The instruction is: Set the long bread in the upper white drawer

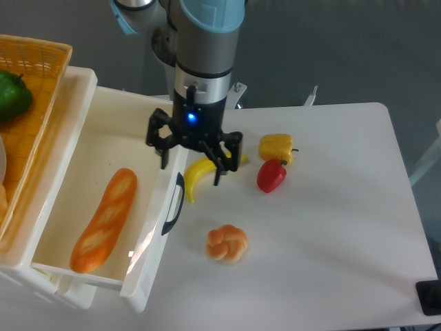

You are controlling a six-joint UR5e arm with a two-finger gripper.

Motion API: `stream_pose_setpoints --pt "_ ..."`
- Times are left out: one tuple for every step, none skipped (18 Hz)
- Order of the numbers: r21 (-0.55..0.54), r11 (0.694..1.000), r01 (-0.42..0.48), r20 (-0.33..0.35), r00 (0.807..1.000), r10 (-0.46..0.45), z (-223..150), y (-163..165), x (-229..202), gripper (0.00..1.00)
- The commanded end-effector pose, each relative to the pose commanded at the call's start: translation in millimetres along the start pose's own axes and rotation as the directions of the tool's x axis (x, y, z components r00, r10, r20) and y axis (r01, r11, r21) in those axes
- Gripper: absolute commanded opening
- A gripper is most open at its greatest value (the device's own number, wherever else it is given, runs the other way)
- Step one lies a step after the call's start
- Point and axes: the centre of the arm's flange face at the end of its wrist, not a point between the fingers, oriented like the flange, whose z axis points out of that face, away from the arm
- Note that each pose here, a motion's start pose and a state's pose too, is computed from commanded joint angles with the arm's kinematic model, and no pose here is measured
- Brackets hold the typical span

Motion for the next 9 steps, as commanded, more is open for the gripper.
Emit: stream_pose_setpoints --pt "-0.021 1.000 -0.002 -0.001 1.000 0.002 11 0 -4 1.00" --pt "-0.039 0.999 -0.007 0.006 1.000 0.007 17 1 -7 1.00" --pt "-0.062 0.998 -0.017 0.018 1.000 0.018 25 1 -10 1.00" --pt "-0.084 0.996 -0.034 0.028 0.999 0.037 30 3 -13 1.00" --pt "-0.101 0.993 -0.055 0.028 0.998 0.058 37 3 -14 1.00" --pt "-0.108 0.991 -0.073 0.022 0.997 0.076 43 3 -16 1.00" --pt "-0.113 0.990 -0.085 0.019 0.996 0.088 48 2 -17 1.00" --pt "-0.116 0.989 -0.094 0.014 0.995 0.097 51 2 -18 1.00" --pt "-0.119 0.988 -0.102 0.010 0.995 0.104 55 1 -19 1.00"
